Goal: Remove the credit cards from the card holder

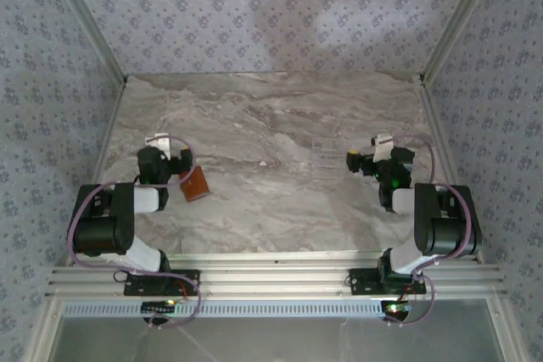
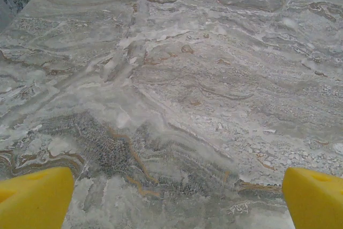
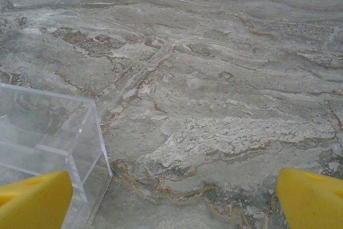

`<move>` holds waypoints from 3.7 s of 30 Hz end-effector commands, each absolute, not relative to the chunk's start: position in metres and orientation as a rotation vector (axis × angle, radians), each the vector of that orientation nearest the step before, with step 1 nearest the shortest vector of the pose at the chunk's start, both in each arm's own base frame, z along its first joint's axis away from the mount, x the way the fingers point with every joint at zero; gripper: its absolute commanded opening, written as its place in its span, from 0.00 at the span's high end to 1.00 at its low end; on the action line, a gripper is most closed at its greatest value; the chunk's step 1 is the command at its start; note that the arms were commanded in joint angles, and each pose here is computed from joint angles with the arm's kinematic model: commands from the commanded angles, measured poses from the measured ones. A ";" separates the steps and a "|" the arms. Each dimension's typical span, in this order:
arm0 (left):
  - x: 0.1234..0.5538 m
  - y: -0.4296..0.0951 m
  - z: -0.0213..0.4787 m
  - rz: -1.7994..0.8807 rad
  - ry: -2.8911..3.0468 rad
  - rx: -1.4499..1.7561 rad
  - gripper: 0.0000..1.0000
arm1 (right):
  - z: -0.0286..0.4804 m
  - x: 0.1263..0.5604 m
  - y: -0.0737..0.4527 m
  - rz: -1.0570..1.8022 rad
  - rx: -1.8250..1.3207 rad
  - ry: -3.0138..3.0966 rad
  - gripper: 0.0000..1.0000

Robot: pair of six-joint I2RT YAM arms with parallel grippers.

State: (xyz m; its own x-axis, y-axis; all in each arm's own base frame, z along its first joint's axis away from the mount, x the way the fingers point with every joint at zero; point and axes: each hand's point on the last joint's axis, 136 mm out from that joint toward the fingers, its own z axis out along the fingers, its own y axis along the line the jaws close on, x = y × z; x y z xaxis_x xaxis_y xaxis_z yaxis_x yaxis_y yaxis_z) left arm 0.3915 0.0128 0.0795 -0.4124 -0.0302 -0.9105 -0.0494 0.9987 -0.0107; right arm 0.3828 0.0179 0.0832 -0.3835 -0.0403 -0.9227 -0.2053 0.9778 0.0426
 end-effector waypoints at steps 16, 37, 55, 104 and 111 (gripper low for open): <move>0.398 0.012 0.089 0.004 1.962 -0.054 0.00 | 0.087 0.383 0.017 0.177 -0.187 1.936 0.00; 0.391 0.017 0.116 0.100 1.956 -0.093 0.01 | 0.103 0.384 0.014 0.089 -0.164 1.953 0.00; 0.337 -0.009 0.145 -0.154 2.378 -0.523 0.01 | 0.134 0.341 0.044 0.327 0.126 2.412 0.25; 0.315 -0.023 0.106 -0.139 2.695 -0.501 0.00 | 0.081 0.417 0.086 0.254 -0.022 2.682 0.89; 0.311 -0.027 0.099 -0.136 2.719 -0.496 0.01 | 0.101 0.420 0.108 0.223 0.004 2.648 0.94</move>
State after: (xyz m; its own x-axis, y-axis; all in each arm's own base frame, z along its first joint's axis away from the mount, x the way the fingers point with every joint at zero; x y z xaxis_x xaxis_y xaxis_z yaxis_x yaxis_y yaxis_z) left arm 0.3145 -0.0235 0.1022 -0.8535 -0.3711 -0.3658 -0.3321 0.9284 -0.1669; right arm 0.4133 0.0989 0.0764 -0.9055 0.0135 -0.4242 -0.0610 0.9850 0.1616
